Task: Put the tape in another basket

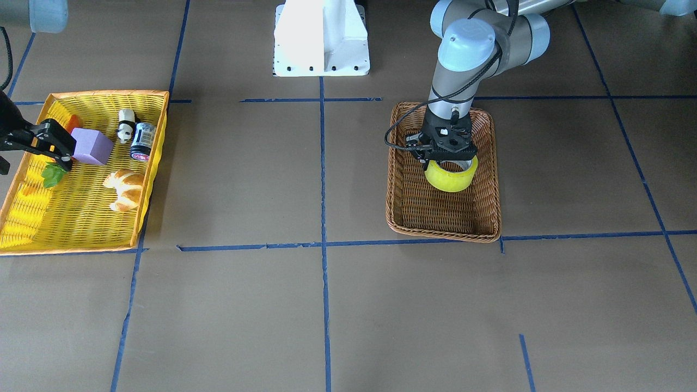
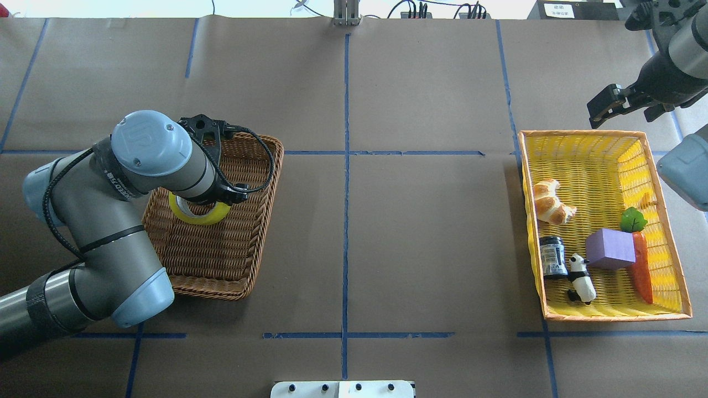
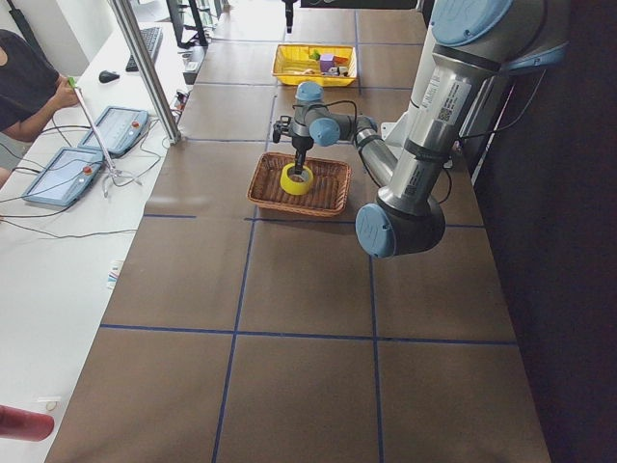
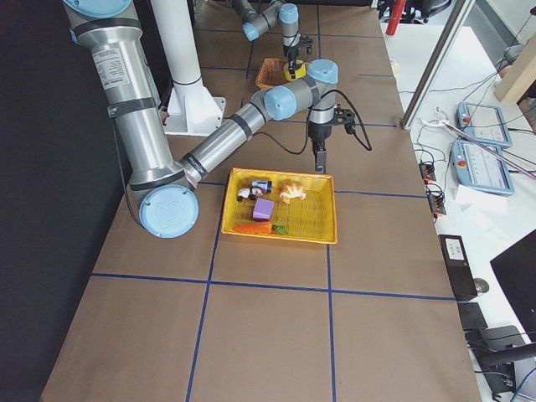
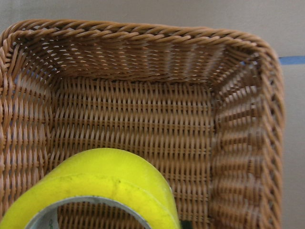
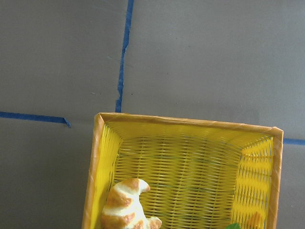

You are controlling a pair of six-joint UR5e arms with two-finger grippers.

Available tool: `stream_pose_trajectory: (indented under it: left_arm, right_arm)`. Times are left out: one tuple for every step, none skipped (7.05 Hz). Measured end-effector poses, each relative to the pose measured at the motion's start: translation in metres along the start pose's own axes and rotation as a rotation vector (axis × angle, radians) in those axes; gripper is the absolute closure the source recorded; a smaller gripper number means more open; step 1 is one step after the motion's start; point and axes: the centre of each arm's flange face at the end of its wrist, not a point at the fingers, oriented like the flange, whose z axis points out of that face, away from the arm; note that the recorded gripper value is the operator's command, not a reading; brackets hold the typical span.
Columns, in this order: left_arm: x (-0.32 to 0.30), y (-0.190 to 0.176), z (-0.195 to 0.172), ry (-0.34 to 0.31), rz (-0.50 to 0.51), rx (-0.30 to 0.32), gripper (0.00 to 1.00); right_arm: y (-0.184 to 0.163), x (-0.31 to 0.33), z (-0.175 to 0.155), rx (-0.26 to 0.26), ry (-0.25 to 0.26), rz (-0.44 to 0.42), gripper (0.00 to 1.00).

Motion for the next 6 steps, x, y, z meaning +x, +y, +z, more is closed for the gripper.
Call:
stream_pose_trajectory:
  left_arm:
    - [0.0004,0.0002,0.003,0.0,0.006,0.002,0.43]
    - [0.0011,0.0,0.0038,0.001,0.008,0.002,0.0]
    - [0.0014,0.0007,0.0037,0.003,0.009,0.002,0.0]
    - [0.001,0.0013,0.0024,0.005,0.009,0.003,0.0]
    - [0.0006,0.0021,0.0005,0.008,0.01,0.005,0.0]
    - [0.0002,0.0019,-0.0025,0.012,0.011,0.007,0.0]
  right_arm:
    - [0.0004,0.0054,-0.0004,-0.004,-0.004,0.002,0.0]
    - [0.0006,0.0078,-0.0005,-0.005,-0.005,0.003,0.0]
    - [0.0007,0.0091,-0.0011,-0.006,-0.009,0.005,0.0]
    - [0.0008,0.0098,-0.0021,-0.008,-0.015,0.007,0.0]
    - [0.0008,0.0105,-0.0031,-0.008,-0.019,0.01,0.0]
    - [0.0004,0.0123,-0.0043,-0.008,-0.021,0.013,0.0]
